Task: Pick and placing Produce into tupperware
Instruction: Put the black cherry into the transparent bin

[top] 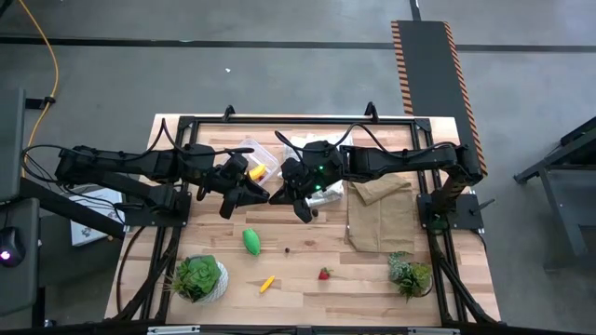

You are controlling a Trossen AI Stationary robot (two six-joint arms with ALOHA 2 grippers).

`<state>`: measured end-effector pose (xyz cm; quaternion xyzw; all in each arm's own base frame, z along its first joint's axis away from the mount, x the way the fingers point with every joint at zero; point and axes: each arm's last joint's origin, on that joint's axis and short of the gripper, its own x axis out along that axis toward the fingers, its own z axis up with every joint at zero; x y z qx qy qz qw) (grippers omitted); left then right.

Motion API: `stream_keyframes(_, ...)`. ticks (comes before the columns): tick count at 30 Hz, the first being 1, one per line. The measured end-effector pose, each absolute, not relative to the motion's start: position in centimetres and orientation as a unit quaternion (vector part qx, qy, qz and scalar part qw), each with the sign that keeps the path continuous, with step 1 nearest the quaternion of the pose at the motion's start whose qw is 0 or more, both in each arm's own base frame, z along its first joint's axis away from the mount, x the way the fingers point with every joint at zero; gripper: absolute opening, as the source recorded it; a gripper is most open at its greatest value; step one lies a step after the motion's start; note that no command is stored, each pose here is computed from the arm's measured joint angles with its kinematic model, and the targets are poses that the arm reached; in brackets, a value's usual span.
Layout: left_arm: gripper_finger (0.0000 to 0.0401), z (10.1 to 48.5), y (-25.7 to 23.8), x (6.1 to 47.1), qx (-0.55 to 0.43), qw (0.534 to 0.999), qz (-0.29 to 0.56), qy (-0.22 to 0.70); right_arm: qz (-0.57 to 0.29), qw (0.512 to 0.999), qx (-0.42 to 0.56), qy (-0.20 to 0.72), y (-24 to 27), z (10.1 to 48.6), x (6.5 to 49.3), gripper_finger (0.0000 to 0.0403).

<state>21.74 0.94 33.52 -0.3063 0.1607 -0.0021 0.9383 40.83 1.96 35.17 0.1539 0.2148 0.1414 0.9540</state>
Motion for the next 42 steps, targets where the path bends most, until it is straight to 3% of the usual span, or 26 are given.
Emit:
stream_keyframes(9, 0.0099, 33.52, 0.94, 21.75, -0.306, 0.938, -0.002, 0.161, 0.143, 0.954, 0.154, 0.215, 1.97, 35.17, 40.83, 0.0000)
stream_keyframes(42, 0.0107, 33.52, 0.96, 21.75, -0.300, 0.941, 0.000, 0.159, 0.141, 0.954, 0.153, 0.214, 1.96, 35.18, 40.84, 0.0000)
